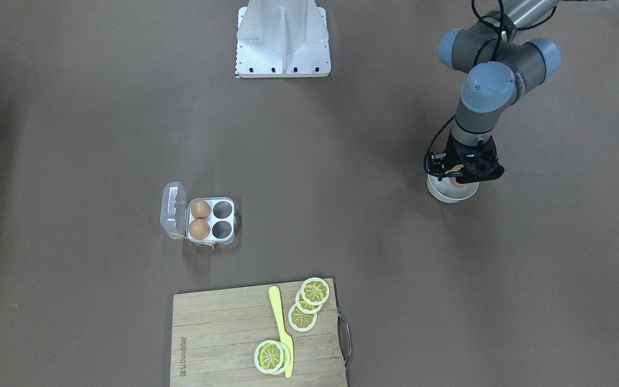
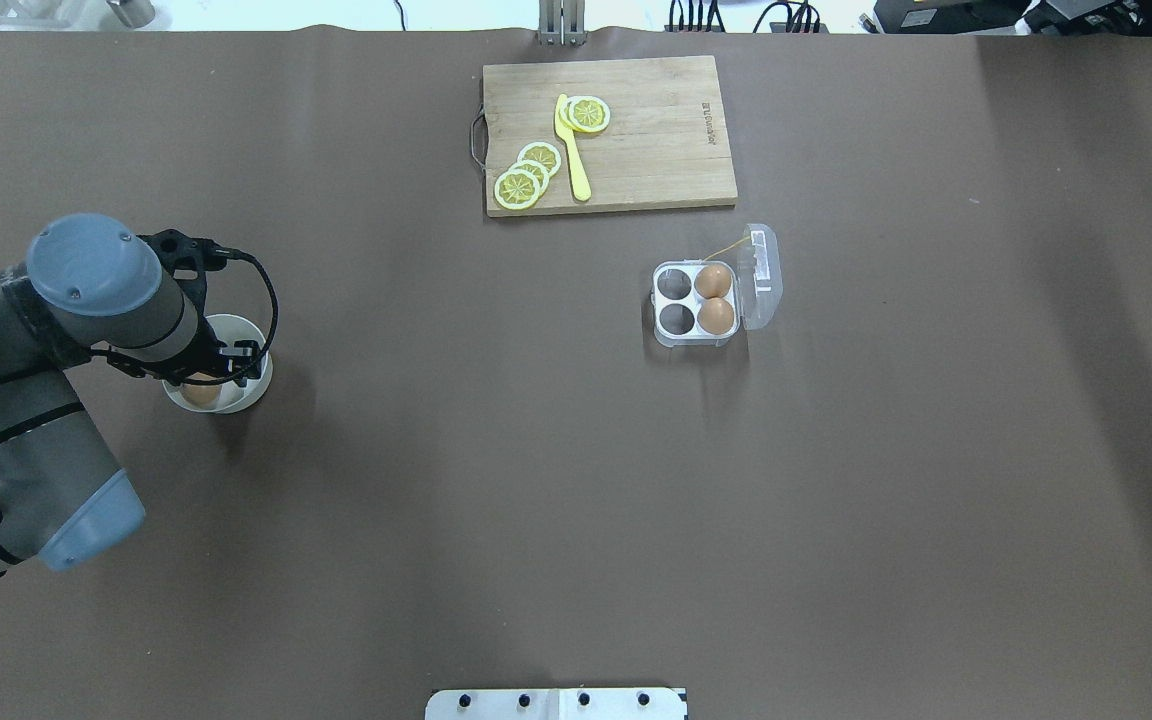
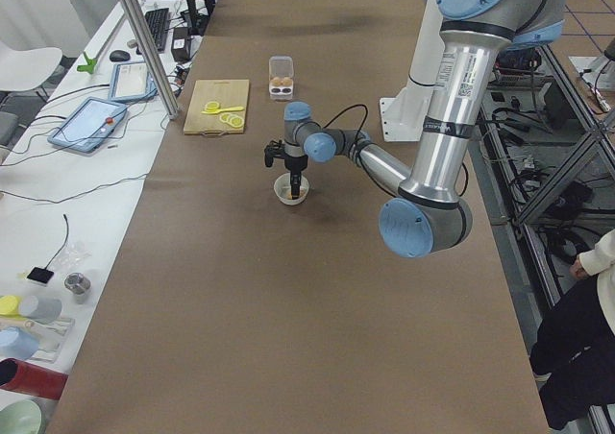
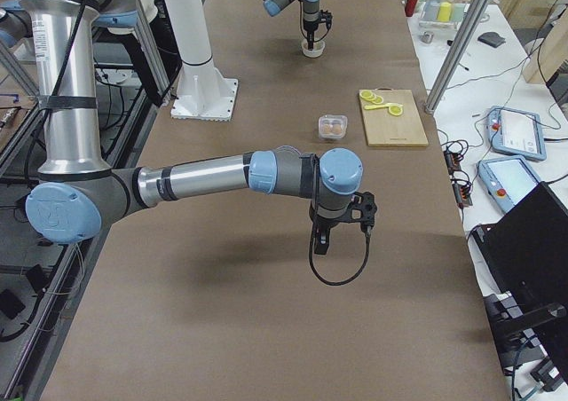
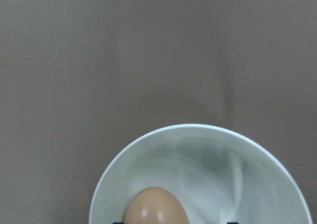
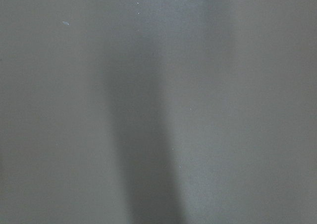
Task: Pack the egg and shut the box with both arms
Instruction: 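Close the left gripper on the brown egg and lift it from the bowl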
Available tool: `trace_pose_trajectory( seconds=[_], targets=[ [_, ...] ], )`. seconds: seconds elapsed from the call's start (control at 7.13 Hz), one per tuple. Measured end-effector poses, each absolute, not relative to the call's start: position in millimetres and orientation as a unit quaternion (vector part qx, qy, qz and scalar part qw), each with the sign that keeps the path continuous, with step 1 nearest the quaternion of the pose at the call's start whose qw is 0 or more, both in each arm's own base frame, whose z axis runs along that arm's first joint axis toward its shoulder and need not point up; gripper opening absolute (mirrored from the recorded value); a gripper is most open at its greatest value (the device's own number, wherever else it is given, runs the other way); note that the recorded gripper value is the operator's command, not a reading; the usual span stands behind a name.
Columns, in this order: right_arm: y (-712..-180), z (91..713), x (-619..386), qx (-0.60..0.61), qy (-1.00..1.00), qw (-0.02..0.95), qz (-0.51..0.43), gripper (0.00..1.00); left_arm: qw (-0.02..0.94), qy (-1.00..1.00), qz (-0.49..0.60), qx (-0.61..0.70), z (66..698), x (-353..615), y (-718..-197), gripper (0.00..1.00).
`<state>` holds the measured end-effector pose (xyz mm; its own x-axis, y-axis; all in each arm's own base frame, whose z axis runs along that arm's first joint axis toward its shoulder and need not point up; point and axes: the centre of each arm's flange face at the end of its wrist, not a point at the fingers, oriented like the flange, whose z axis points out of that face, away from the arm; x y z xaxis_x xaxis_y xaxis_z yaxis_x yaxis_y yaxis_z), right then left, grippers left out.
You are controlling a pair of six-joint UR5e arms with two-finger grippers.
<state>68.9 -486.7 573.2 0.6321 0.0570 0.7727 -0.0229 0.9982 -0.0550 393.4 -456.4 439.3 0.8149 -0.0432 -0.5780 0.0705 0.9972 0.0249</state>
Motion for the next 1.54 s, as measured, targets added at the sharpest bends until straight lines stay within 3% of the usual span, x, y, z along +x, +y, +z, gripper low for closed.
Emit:
trace_pose_trajectory(
  seconds=[0.28, 0.84, 1.12, 1.26, 1.54],
  targets=[
    [-486.7, 573.2, 68.9, -0.02, -0.428, 0.903, 0.022, 1.0, 0.952, 0.302, -0.029, 0.022, 439.7, 393.8, -456.4, 0.73],
    [-486.3, 571.9, 69.1, -0.019, -0.428, 0.903, 0.022, 1.0, 0.953, 0.301, -0.027, 0.022, 442.2, 394.0, -456.6, 0.55],
    [-482.5, 566.8, 69.0, -0.021, -0.428, 0.903, 0.023, 1.0, 0.953, 0.301, -0.026, 0.022, 442.6, 393.1, -456.7, 0.51],
    [-480.9, 564.7, 68.8, -0.022, -0.428, 0.903, 0.023, 1.0, 0.953, 0.301, -0.026, 0.022, 442.3, 393.1, -456.7, 0.43],
    [-480.0, 563.6, 68.8, -0.023, -0.428, 0.903, 0.024, 1.0, 0.952, 0.304, -0.025, 0.024, 439.5, 391.1, -455.8, 0.17]
  ],
)
